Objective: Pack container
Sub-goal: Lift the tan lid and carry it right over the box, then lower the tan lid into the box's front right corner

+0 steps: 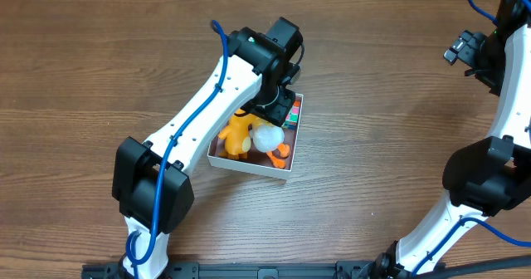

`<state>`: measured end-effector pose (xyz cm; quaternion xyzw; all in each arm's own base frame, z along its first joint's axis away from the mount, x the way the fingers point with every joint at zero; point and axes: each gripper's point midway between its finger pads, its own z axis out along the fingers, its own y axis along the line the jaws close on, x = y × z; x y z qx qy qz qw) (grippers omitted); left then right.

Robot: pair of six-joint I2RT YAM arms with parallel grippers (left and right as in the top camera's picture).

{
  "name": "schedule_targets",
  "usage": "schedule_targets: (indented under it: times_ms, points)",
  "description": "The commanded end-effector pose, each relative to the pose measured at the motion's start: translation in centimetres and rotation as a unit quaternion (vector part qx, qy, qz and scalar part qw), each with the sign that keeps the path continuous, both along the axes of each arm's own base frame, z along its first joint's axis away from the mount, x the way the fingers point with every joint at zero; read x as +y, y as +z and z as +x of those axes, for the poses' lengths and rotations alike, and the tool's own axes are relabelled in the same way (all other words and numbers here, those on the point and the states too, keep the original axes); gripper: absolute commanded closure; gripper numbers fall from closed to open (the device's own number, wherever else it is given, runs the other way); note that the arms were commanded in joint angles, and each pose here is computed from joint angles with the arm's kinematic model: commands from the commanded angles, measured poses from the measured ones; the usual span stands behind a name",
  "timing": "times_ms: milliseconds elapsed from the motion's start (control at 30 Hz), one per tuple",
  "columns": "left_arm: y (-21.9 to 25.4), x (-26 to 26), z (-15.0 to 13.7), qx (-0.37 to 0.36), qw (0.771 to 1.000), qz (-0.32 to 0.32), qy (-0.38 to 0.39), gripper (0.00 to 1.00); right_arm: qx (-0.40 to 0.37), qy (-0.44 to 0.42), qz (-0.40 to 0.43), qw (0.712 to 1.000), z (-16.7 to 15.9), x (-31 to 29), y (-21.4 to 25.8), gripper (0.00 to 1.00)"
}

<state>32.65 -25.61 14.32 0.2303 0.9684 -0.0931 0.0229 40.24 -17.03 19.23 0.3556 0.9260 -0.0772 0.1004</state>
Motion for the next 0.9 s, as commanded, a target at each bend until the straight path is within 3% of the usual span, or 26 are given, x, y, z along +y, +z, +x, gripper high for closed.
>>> schedule_targets:
  times_ms: [0, 467, 867]
  points:
    - [0.3, -1.0, -0.3, 0.003, 1.0, -0.011, 0.002, 0.48, -0.009, 0.003, -0.003, 1.0, 0.0, 0.1, 0.7, 0.0]
    - [-2.9, -0.1, -2.9, 0.062, 0.998, 0.012, 0.002, 0.47, -0.009, 0.003, -0.003, 1.0, 0.0, 0.1, 0.7, 0.0]
    - [-3.0, -1.6, -5.2, 0.066, 0.997, 0.03, -0.038, 0.45, -0.009, 0.003, -0.003, 1.0, 0.0, 0.1, 0.7, 0.0]
